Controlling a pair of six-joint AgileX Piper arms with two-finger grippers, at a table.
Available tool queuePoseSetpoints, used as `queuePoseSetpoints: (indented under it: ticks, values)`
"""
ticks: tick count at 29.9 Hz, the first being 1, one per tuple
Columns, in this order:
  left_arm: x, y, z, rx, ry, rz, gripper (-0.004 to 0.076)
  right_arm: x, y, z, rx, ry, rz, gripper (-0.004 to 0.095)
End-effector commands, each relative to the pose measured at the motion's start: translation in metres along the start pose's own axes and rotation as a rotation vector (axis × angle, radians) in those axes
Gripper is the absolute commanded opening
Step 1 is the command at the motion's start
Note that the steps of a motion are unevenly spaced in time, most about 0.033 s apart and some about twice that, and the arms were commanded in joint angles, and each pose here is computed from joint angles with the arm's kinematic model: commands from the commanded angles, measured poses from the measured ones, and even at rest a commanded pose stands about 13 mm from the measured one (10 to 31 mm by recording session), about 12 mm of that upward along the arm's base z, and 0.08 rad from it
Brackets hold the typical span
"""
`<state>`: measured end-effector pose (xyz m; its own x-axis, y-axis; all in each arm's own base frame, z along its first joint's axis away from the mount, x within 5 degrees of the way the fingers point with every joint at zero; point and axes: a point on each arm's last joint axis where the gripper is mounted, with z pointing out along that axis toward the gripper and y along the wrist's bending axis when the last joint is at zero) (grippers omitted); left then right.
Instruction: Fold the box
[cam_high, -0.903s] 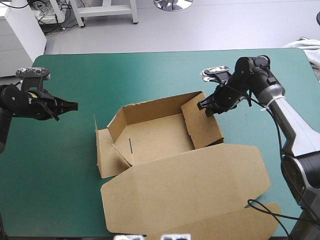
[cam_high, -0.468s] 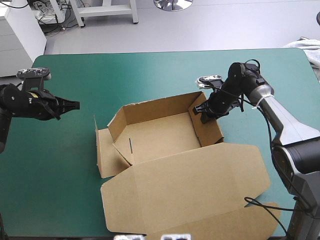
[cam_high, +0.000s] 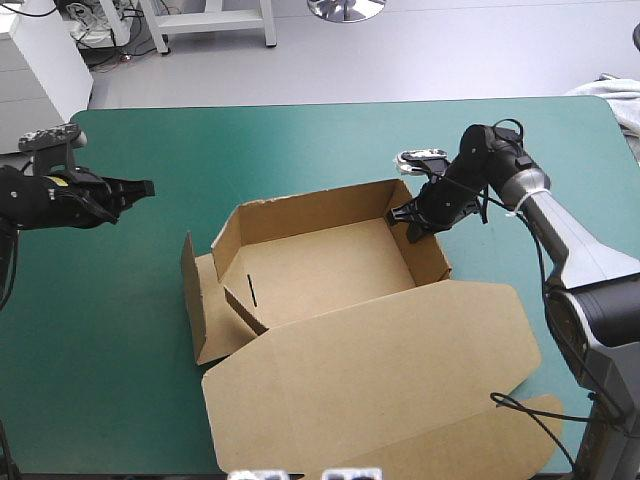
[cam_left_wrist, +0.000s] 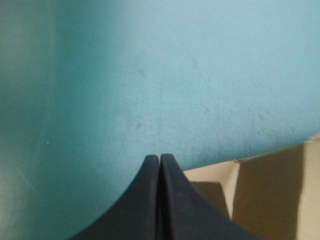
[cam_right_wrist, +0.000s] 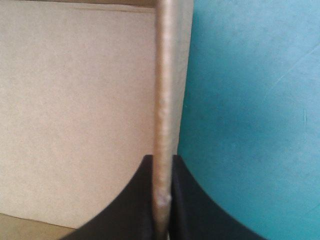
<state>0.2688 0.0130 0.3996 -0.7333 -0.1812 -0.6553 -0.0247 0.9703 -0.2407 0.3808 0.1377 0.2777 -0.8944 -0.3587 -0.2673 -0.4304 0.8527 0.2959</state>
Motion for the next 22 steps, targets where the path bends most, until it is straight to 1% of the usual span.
queuePoseSetpoints:
  ticks: [1, 4, 6, 11, 13, 17, 19, 22]
  values:
    - [-0.014, 0.011, -0.018, 0.028, -0.137, -0.106, -0.001, 0.003, 0.013, -0.06, -0.083, -0.171, 0.014, -0.0017]
    - [-0.018, 0.025, -0.021, 0.083, -0.165, -0.173, -0.001, 0.007, 0.009, -0.088, -0.104, -0.27, 0.043, -0.0018]
    - [-0.02, 0.03, -0.022, 0.151, -0.176, -0.21, -0.001, 0.011, 0.006, -0.107, -0.126, -0.34, 0.058, -0.0017]
    - [-0.025, 0.029, -0.018, 0.297, -0.183, -0.24, -0.001, 0.022, 0.003, -0.151, -0.187, -0.508, 0.077, -0.0017]
    - [-0.027, 0.025, -0.017, 0.364, -0.183, -0.242, -0.001, 0.026, 0.005, -0.166, -0.188, -0.574, 0.066, -0.0017]
    - [-0.032, 0.007, -0.022, 0.551, -0.221, -0.218, -0.001, 0.032, 0.012, -0.185, -0.155, -0.668, 0.053, -0.0017]
    - [-0.033, -0.003, -0.024, 0.626, -0.233, -0.202, -0.001, 0.032, 0.015, -0.189, -0.15, -0.689, 0.047, -0.0017]
    - [-0.031, -0.019, -0.023, 0.693, -0.202, -0.175, -0.001, 0.031, 0.017, -0.19, -0.154, -0.703, 0.044, -0.0017]
